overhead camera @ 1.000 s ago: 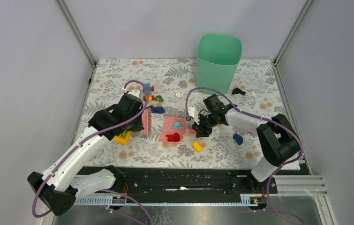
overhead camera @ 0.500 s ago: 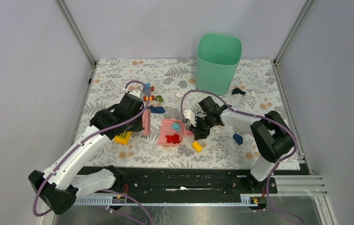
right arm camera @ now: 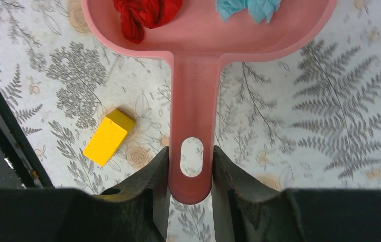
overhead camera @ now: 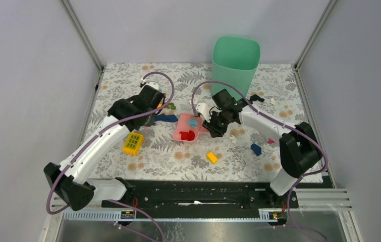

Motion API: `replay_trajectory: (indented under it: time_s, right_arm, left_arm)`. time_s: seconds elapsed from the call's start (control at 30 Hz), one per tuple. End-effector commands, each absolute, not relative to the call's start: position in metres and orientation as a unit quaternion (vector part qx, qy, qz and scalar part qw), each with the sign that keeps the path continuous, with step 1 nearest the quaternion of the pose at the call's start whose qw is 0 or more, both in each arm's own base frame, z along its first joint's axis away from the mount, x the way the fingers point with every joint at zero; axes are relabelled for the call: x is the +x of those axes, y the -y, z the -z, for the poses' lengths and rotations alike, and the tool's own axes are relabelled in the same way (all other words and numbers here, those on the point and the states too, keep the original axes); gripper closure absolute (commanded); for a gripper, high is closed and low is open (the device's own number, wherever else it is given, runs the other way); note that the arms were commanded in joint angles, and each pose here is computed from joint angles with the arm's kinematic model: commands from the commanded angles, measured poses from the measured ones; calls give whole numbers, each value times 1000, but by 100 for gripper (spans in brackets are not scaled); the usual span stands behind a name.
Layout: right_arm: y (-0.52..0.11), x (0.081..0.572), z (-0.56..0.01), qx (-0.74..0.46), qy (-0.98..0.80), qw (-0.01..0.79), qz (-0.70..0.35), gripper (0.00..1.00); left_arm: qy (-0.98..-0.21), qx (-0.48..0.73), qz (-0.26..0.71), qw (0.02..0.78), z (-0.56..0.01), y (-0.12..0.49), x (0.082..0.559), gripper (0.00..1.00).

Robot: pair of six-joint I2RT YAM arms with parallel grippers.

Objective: Sweep away the paper scraps from the table

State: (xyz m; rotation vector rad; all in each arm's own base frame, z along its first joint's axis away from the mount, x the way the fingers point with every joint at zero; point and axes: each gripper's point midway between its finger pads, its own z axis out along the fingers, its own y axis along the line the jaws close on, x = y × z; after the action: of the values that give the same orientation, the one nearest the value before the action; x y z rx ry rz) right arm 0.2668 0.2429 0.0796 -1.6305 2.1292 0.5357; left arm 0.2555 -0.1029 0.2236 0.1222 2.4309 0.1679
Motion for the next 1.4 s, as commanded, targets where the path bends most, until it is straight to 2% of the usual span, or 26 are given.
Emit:
replay_trajectory:
  time_s: [0.0,0.17,0.33,0.57,0.77,0.9,1.03,1.2,1.37]
  right_arm:
    - [-218,265,-89,-547,-810,163,-133,100]
    - [-213,273,-82,-533,-825,153,-107,100]
    - [-217,274,-73,-521,-834,138,-113,100]
    - [-218,269,-64,-520,-836,127,-123,100]
    - [-217,268,-65,-521,-835,123,-126,100]
    - [-214,265,-65,-521,-836,121,-126,100]
    - [-208,264,-64,-518,-837,121,-128,100]
    - [-205,265,-62,-516,-839,118,-128,100]
    - [-202,263,-59,-514,-840,115,-129,100]
  left_arm:
    - [-918,69,-137,367,-243,89,279,90]
    - [-930,128,-155,309,-218,103,291,90]
    - [-947,165,-107,254,-184,132,289,93]
    - [-952,186,-83,229,-152,155,287,94]
    - [-959,196,0,204,-126,194,280,98]
    - [-953,213,91,195,-142,226,263,100]
    - [-941,214,160,207,-182,240,244,100]
    - [-935,193,161,250,-229,224,236,100]
    - [-929,169,110,311,-262,197,246,98]
